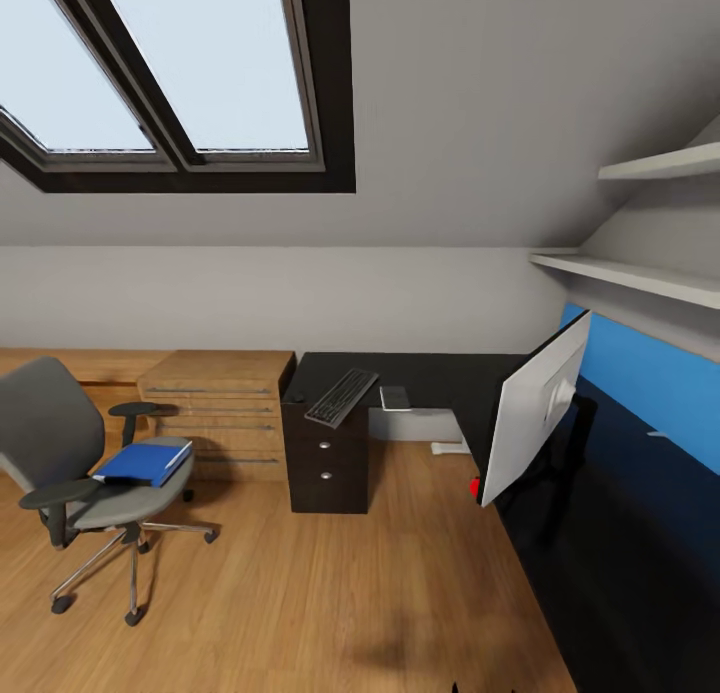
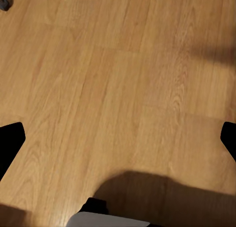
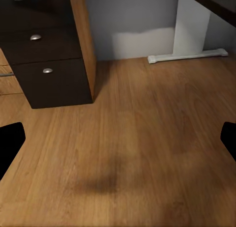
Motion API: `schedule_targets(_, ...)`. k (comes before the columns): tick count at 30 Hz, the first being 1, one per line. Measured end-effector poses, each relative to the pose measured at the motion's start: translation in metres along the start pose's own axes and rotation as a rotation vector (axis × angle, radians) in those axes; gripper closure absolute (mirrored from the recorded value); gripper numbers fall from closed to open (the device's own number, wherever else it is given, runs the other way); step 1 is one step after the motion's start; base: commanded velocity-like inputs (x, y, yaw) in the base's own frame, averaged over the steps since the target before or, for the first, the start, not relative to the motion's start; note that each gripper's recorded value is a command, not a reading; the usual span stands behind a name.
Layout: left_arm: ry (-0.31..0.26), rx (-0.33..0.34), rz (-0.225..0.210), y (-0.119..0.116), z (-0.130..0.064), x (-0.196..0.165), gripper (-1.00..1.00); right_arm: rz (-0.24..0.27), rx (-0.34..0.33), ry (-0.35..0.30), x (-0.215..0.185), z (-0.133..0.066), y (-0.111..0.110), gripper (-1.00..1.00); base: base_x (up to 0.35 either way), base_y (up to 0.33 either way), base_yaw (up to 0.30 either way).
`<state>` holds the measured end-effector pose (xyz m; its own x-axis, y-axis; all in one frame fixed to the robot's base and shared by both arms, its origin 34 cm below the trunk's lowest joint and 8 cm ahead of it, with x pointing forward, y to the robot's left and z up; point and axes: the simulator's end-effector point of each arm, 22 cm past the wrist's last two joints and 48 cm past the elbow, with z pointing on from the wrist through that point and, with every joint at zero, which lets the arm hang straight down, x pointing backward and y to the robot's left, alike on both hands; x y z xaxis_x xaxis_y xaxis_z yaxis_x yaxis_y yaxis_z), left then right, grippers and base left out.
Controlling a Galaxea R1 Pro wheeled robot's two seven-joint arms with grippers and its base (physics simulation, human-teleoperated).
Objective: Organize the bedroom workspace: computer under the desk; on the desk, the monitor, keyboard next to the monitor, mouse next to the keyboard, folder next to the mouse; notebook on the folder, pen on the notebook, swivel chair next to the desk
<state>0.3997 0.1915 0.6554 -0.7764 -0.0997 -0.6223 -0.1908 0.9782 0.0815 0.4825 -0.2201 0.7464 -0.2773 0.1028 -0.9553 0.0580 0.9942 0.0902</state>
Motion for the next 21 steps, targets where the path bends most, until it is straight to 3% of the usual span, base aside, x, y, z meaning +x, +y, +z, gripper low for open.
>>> schedule_targets(21, 0.001, 0.0, -0.001, 0.003, -0.02, -0.008, -1.0, 0.002, -0.006, -0.008, -0.021, -0.01, 0.005, -1.0, 0.0, 0.0, 0.0)
